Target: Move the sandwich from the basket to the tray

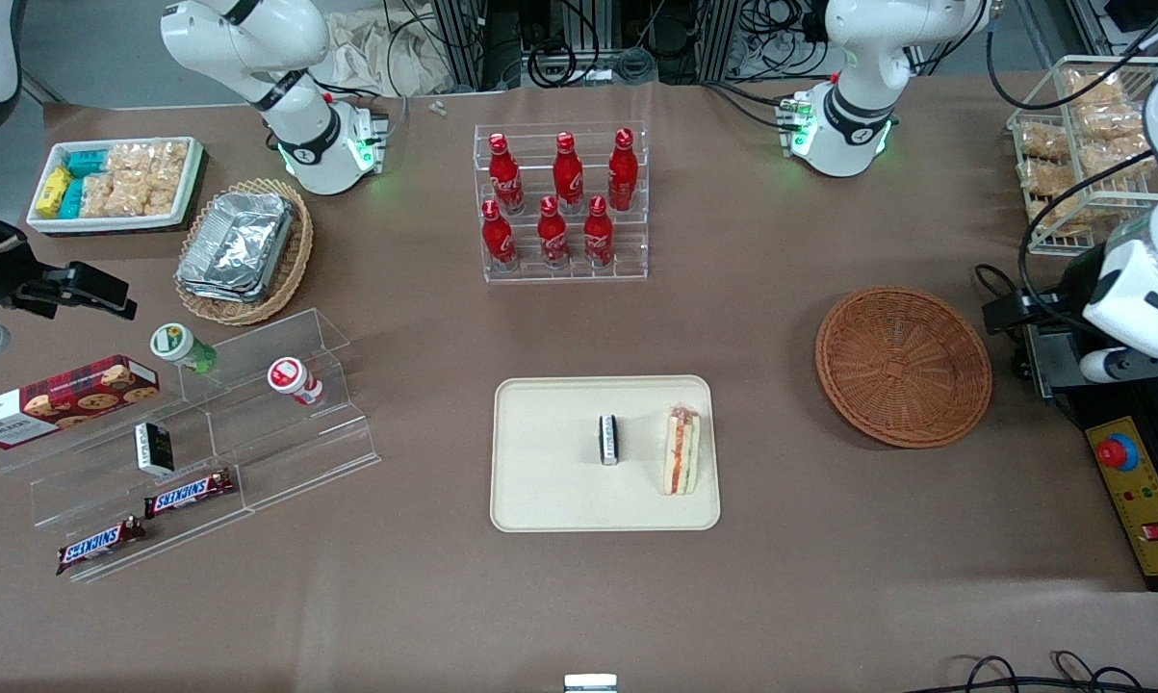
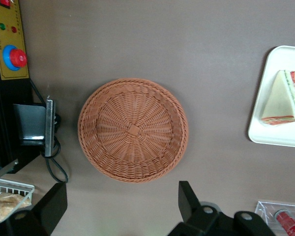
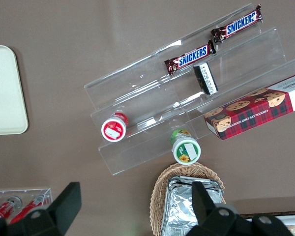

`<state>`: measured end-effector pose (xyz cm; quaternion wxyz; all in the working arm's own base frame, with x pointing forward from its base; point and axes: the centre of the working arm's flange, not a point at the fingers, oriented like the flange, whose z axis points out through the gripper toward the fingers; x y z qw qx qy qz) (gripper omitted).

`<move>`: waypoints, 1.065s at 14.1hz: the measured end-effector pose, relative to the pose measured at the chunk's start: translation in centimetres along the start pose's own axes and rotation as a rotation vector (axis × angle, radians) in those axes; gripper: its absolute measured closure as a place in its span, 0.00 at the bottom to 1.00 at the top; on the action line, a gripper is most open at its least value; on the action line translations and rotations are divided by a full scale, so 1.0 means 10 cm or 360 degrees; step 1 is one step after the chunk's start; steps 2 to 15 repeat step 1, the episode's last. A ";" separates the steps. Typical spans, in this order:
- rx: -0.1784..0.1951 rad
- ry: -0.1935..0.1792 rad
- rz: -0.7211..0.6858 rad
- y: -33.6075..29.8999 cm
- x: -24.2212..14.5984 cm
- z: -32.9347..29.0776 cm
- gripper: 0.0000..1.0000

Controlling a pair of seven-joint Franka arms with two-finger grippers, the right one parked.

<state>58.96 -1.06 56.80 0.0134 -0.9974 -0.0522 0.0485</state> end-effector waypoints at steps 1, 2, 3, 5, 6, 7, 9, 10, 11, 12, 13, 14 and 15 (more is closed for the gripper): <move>-0.0004 0.0009 0.0015 -0.03 0.01 -0.01 0.00; -0.0004 0.0009 0.0015 -0.03 0.01 -0.01 0.00; -0.0004 0.0009 0.0015 -0.03 0.01 -0.01 0.00; -0.0004 0.0009 0.0015 -0.03 0.01 -0.01 0.00; -0.0004 0.0009 0.0015 -0.03 0.01 -0.01 0.00; -0.0004 0.0009 0.0015 -0.03 0.01 -0.01 0.00; -0.0004 0.0009 0.0015 -0.03 0.01 -0.01 0.00; -0.0004 0.0009 0.0015 -0.03 0.01 -0.01 0.00; -0.0004 0.0009 0.0015 -0.03 0.01 -0.01 0.00; -0.0004 0.0009 0.0015 -0.03 0.01 -0.01 0.00; -0.0004 0.0009 0.0015 -0.03 0.01 -0.01 0.00; -0.0004 0.0009 0.0015 -0.03 0.01 -0.01 0.00; -0.0004 0.0009 0.0015 -0.03 0.01 -0.01 0.00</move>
